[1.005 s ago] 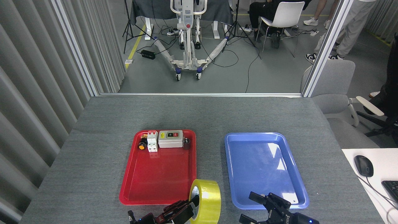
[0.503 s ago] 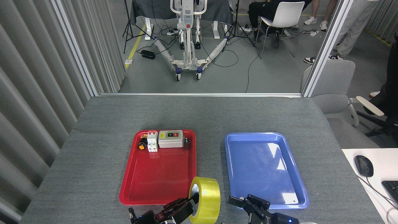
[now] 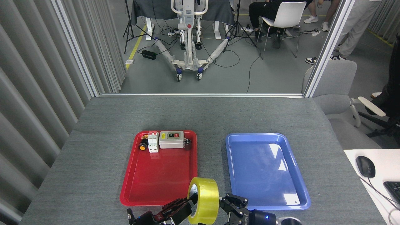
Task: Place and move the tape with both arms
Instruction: 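Bring the right gripper to the tape and grasp it beside the left gripper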
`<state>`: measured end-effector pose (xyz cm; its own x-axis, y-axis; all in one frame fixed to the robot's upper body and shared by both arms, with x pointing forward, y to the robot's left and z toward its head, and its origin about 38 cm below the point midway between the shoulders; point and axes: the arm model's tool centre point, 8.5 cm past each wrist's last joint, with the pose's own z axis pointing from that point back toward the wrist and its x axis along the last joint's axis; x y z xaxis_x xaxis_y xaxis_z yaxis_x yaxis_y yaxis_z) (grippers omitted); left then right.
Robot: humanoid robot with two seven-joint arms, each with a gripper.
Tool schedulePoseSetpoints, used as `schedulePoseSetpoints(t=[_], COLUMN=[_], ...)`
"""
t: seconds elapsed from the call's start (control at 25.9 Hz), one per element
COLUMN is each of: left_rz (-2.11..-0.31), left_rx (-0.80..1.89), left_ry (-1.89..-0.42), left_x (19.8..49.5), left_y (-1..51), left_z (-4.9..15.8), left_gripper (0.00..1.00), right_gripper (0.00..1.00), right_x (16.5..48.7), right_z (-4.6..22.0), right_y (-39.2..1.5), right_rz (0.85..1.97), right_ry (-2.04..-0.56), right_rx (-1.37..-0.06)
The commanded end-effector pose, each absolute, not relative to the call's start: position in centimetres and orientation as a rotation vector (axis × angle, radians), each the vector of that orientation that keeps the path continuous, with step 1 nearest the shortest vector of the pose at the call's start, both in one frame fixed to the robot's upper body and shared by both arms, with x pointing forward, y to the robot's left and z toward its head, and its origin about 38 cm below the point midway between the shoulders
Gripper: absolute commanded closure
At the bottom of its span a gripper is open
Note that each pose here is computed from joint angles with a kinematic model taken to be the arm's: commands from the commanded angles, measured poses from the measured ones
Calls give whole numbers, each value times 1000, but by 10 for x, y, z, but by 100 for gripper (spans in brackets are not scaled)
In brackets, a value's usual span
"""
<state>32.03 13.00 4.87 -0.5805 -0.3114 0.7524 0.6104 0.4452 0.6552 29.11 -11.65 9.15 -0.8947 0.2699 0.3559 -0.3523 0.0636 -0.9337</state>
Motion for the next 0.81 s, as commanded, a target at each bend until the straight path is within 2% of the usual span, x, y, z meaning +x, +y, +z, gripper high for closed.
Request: schedulePoseSetpoints(t=[0.0,0.08,0.23,0.39,0.54,0.77], left_rz=[-1277,-1278,-1279,-1280,-1274,-1271], left_rx=[-256,-255,-255,-254,-256,-249], left_ry=[-1789,-1791,-1789,-1788,-1778,-1773], left_x=[320,321,321,321,322,326], left_y=[131,130,130,131,133,136], left_z=[48,49,48,48,46,45], left_gripper=[100,100,100,100,100,100], right_gripper=[23,28,45,47,56,56], right_x=[296,296,297,296,293,292], right_z=[91,90,91,90,88,86], right_y=[-111,-113,-113,-113,-113,-114], right_rz=[1895,1898,1898,1898,1894,1892], right_ry=[-1902,-1896,-1901,-1897,-1892,-1888], right_rx=[92,90,86,88,97,99])
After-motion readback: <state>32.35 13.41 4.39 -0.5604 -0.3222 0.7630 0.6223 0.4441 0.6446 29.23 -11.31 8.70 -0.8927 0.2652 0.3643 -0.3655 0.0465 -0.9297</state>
